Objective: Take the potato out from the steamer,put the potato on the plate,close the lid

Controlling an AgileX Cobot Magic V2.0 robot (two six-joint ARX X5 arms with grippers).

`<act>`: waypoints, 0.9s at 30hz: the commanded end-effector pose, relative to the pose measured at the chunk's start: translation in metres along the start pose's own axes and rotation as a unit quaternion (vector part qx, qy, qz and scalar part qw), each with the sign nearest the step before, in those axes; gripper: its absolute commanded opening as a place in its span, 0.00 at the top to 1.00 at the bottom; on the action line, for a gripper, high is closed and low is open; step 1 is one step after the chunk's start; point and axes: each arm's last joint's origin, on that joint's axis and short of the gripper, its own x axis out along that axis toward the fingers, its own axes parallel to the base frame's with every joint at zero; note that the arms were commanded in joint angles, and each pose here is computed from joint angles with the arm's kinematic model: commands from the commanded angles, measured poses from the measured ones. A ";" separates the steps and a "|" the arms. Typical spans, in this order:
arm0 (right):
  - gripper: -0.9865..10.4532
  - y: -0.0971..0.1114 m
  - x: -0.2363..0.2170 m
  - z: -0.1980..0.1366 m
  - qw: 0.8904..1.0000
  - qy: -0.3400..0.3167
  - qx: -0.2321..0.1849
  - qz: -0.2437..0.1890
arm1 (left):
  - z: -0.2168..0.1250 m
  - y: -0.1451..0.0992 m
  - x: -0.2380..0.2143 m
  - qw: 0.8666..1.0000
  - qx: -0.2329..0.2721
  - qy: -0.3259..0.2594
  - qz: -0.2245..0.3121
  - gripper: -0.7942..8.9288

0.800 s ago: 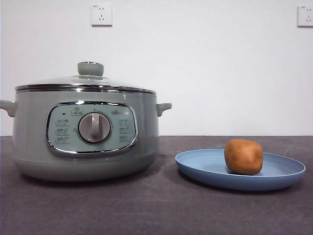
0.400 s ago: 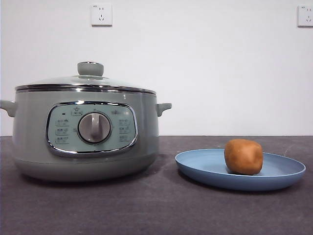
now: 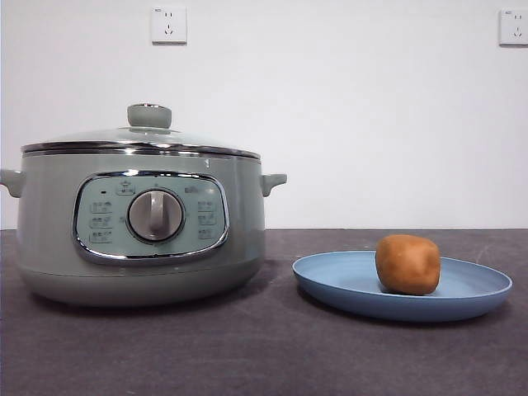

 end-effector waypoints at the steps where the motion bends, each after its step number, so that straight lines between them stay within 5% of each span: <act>1: 0.91 -0.006 0.005 -0.034 0.998 -0.029 -0.013 -0.062 | -0.004 0.001 0.001 1.000 -0.003 0.002 0.004 0.92; 4: 0.91 -0.012 0.011 -0.064 0.993 -0.043 -0.013 -0.112 | -0.004 0.001 0.001 1.000 -0.003 0.002 0.004 0.92; 15: 0.91 -0.024 0.041 -0.153 0.985 -0.076 0.046 -0.149 | -0.004 0.001 0.001 1.000 -0.003 0.002 0.004 0.92; 27: 0.91 -0.023 0.046 -0.191 0.977 -0.102 0.077 -0.170 | -0.004 0.001 0.001 1.000 -0.003 0.002 0.004 0.92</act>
